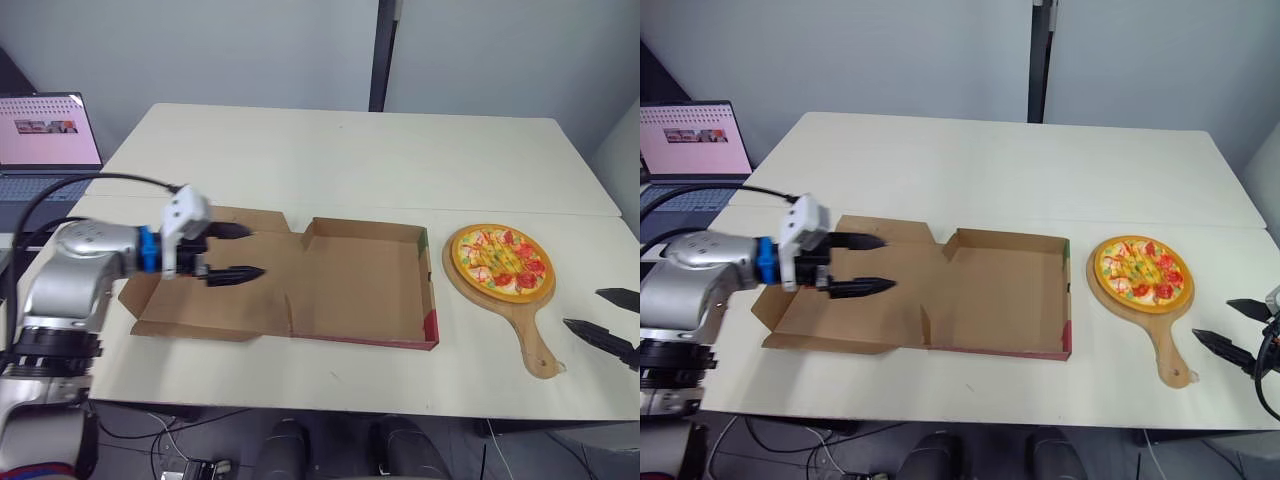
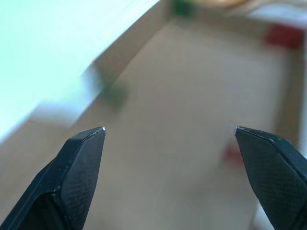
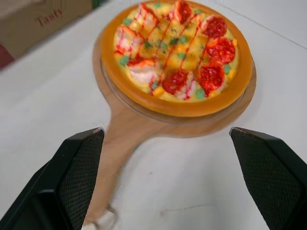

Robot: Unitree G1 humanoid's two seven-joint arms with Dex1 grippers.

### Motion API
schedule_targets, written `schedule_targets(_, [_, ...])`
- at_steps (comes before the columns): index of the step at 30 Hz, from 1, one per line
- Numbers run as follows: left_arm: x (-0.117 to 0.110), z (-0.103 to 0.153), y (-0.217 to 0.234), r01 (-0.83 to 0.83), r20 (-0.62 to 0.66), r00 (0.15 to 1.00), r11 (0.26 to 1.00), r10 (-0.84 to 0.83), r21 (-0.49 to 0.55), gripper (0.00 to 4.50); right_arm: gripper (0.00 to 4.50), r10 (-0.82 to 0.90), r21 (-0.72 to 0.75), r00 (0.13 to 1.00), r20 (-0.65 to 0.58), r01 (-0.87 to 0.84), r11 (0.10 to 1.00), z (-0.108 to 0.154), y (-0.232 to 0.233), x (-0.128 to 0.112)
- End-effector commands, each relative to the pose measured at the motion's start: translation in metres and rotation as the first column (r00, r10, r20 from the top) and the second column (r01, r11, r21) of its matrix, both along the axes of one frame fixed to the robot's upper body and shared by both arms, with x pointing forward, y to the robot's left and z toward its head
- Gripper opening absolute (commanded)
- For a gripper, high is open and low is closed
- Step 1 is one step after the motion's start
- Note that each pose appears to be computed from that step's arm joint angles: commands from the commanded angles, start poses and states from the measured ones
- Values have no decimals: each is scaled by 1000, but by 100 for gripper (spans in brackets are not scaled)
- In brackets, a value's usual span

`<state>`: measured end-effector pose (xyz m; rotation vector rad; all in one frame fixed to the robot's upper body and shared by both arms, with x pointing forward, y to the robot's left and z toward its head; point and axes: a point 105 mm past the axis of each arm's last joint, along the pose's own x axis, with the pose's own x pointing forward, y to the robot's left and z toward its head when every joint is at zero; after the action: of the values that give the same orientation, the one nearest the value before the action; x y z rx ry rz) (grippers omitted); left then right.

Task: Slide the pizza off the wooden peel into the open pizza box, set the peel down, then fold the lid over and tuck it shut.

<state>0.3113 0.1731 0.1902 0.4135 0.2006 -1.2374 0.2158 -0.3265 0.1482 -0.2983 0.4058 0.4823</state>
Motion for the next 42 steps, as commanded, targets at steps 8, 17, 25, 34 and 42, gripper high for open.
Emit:
schedule_targets(8, [-27,31,-87,371,113,922,928,-371,17,448,450,-171,-22,985,-20,171,985,-21,41,-11])
schedule_targets(17, [-34,34,-103,449,132,884,893,-448,24,448,450,-305,-14,945,-116,305,952,-56,45,16])
schedule_targets(25, [-26,30,-101,405,149,903,914,-403,14,448,450,-320,31,927,-196,333,943,-82,50,33])
schedule_targets(34, [-33,27,-99,391,134,913,920,-385,-20,450,191,-360,55,911,-201,377,925,-94,56,35])
schedule_targets(42, [-27,27,-86,318,121,942,948,-312,-28,450,160,-410,124,910,-57,414,902,-68,51,43])
